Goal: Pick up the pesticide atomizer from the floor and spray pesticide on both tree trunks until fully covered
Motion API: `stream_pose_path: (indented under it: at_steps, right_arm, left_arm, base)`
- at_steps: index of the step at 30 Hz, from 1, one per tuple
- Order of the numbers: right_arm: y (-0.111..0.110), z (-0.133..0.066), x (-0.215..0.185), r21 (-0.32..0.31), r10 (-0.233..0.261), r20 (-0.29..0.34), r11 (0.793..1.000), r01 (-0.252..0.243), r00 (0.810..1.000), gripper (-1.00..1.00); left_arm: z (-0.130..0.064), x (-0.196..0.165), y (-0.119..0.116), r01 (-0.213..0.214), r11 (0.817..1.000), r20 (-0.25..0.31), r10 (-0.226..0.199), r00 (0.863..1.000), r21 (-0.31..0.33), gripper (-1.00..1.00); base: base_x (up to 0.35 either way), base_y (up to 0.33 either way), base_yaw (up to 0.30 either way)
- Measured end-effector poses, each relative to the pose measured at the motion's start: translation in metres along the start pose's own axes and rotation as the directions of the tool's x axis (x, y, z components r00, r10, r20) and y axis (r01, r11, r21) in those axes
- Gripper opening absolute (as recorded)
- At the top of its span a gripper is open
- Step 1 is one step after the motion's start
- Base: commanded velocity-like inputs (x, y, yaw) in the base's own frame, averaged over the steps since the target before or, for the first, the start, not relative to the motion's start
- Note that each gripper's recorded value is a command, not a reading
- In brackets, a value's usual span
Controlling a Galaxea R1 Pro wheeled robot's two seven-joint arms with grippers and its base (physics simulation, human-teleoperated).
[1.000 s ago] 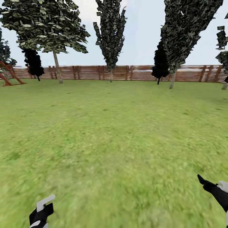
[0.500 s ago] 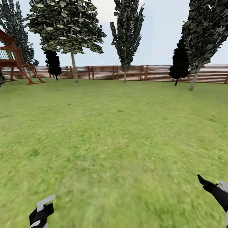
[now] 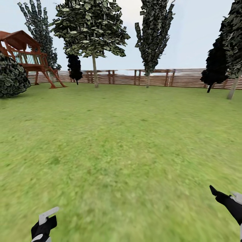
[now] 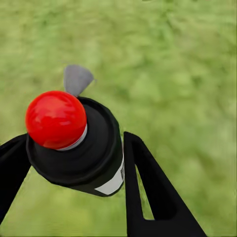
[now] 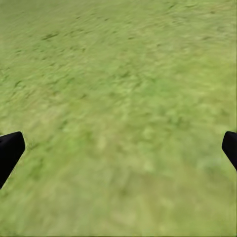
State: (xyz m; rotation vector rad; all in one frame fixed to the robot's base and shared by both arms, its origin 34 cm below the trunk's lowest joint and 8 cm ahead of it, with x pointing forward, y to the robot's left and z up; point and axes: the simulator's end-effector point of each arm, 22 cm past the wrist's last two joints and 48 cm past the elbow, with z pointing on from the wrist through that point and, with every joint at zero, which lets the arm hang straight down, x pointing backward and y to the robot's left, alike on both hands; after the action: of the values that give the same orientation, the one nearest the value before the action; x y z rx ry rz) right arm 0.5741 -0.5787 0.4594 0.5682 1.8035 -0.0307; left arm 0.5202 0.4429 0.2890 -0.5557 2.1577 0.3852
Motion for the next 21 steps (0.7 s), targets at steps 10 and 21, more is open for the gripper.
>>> stream_pose_path:
  at_steps: [10,21]
  right_arm:
    - [0.0,0.0,0.0,0.0,0.0,0.0,1.0,0.0,1.0,1.0]
    - [0.0001,0.0,0.0001,-0.001,-0.002,-0.001,1.0,0.002,1.0,1.0]
  left_arm:
    - [0.0,0.0001,-0.0001,0.0,1.0,0.0,0.0,1.0,0.0,-1.0]
    - [0.0001,-0.0003,-0.0001,0.0,1.0,0.0,0.0,1.0,0.0,-1.0]
  base:
    - [0.264,0.216,0.253]
    - [0.264,0.216,0.177]
